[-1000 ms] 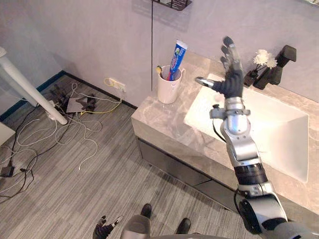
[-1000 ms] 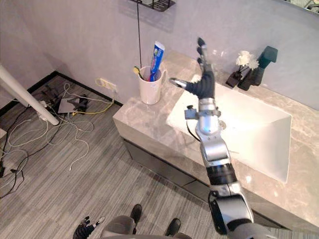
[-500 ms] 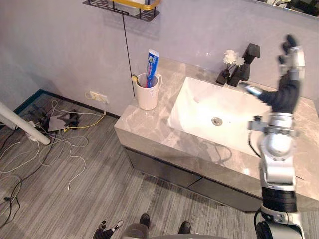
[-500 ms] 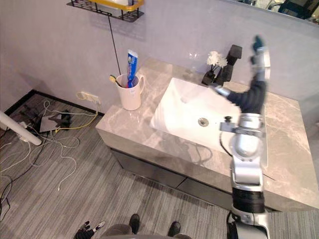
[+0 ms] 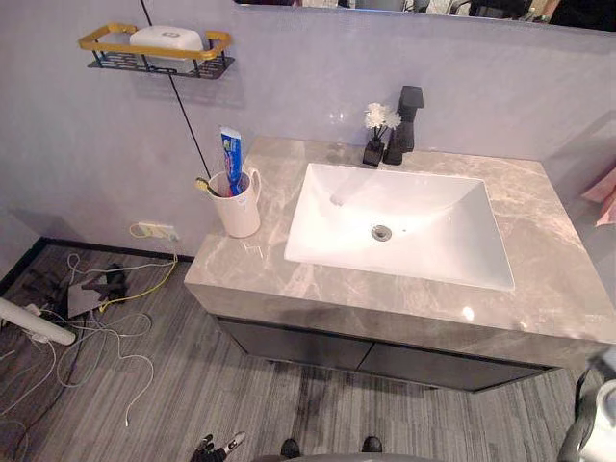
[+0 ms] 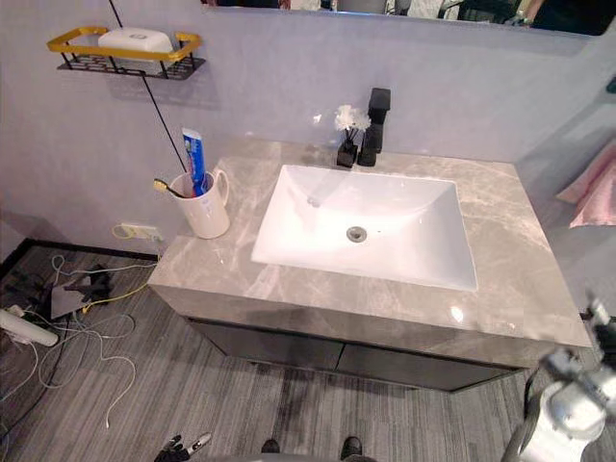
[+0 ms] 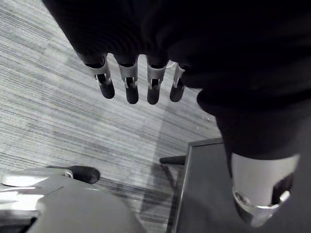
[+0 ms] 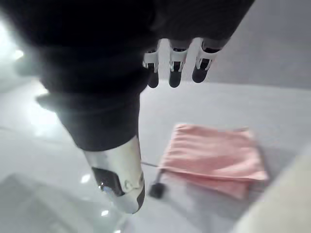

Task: Organize washtable

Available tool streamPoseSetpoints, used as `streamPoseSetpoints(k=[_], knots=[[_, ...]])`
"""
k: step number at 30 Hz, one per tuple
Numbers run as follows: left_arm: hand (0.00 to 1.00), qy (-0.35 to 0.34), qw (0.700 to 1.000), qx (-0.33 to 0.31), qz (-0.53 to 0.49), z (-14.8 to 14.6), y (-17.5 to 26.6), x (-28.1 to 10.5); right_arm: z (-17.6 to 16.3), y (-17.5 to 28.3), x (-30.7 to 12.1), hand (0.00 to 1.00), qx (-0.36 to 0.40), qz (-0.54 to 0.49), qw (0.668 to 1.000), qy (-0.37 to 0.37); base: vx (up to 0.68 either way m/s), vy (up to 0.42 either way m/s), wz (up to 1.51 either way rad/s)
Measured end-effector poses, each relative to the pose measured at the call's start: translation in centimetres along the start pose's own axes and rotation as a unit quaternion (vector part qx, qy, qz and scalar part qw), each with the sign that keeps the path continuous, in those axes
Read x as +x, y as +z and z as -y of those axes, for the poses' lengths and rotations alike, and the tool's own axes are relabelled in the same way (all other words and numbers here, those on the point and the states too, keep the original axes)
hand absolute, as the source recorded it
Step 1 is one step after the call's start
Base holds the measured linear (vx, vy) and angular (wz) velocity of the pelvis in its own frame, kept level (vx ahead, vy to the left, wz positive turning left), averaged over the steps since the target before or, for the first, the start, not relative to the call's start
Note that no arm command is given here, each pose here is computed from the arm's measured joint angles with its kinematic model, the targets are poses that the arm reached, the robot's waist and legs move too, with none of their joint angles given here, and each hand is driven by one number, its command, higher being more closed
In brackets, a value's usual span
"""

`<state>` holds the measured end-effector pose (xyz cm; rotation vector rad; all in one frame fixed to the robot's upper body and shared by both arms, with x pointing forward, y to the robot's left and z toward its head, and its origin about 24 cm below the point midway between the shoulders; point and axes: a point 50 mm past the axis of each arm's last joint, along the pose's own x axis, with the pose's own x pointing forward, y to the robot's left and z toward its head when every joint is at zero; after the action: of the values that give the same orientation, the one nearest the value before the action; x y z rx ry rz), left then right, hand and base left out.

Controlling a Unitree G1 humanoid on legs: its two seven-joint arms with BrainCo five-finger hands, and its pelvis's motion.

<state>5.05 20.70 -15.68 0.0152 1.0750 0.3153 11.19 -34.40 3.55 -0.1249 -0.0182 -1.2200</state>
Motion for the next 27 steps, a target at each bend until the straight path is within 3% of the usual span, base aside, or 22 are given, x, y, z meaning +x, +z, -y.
streamPoseSetpoints(k=[11,16,20,27], knots=[[0.00,0.002,0.999,-0.046,0.009,0.7,0.9,0.3,0.7,-10.8,-6.9,0.00,0.000,-0.283,0.959,0.020,-0.01,-0.003,-0.10],[0.00,0.000,0.999,-0.049,0.009,0.8,1.0,0.4,0.5,-14.2,-10.1,0.00,-0.038,-0.371,0.923,0.096,0.05,0.008,0.00],[0.00,-0.006,0.999,-0.036,0.006,0.9,1.1,0.6,-0.5,-16.5,-13.4,0.00,-0.066,-0.446,0.875,0.174,-0.01,0.008,0.14],[0.00,-0.013,1.000,-0.001,0.015,0.7,1.7,0.8,-2.1,-17.5,-15.0,0.00,-0.115,-0.470,0.837,0.257,-0.05,0.015,0.07]])
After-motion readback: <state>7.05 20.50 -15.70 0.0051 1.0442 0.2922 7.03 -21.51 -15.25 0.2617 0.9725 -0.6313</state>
